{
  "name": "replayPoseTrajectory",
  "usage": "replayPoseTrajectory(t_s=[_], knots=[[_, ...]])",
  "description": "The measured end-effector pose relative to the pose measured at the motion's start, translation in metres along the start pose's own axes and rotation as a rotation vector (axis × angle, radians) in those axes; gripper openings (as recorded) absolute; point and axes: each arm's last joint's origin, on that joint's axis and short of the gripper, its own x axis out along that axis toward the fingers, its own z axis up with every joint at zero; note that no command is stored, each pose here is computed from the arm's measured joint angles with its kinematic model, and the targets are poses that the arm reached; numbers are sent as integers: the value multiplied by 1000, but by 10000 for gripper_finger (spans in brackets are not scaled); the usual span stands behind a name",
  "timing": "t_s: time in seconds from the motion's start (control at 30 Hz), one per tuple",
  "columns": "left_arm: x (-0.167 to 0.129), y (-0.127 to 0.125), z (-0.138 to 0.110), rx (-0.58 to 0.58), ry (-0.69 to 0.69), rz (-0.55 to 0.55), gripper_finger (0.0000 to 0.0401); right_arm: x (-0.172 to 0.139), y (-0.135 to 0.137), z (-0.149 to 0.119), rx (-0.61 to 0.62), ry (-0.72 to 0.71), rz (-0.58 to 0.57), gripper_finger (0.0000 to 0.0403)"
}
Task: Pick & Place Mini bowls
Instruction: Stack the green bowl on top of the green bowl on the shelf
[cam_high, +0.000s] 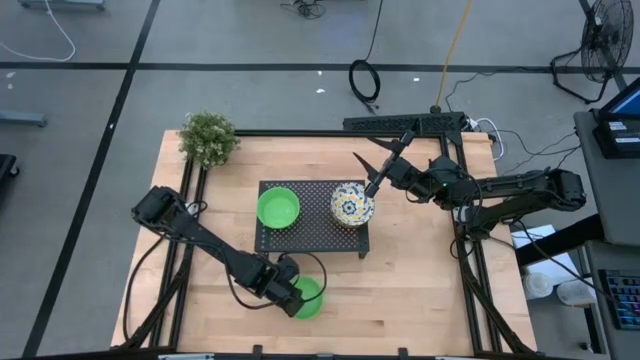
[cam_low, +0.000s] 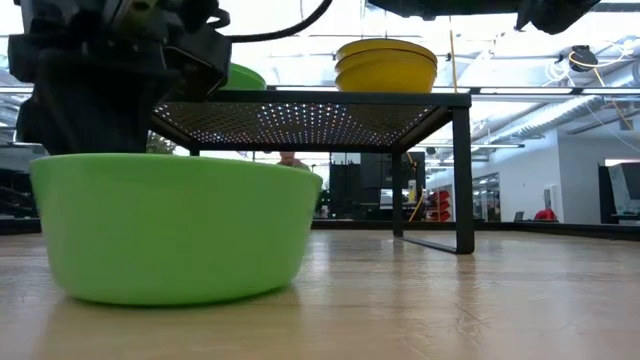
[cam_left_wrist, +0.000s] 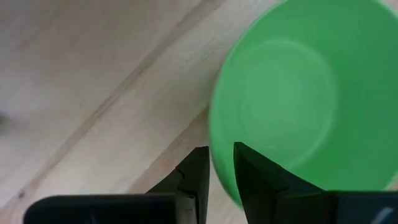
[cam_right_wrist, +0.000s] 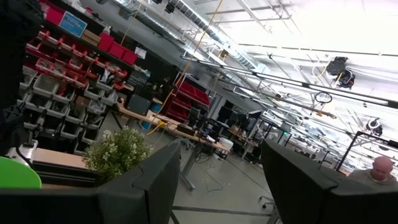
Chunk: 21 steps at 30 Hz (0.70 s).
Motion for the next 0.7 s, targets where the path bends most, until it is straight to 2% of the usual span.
replayPoseTrajectory(t_s=[0.1, 0.27, 0.47, 0.7], knots=[[1, 1, 1, -29, 33, 3, 76, 0, 0, 0, 0, 0, 0, 215], [1, 0, -4, -66, 167, -20, 76, 0, 0, 0, 0, 0, 0, 215], [0, -1, -14, -83, 225, -18, 76, 0, 0, 0, 0, 0, 1, 215], [-2, 3, -30, -94, 276, 59, 76, 0, 0, 0, 0, 0, 0, 215]])
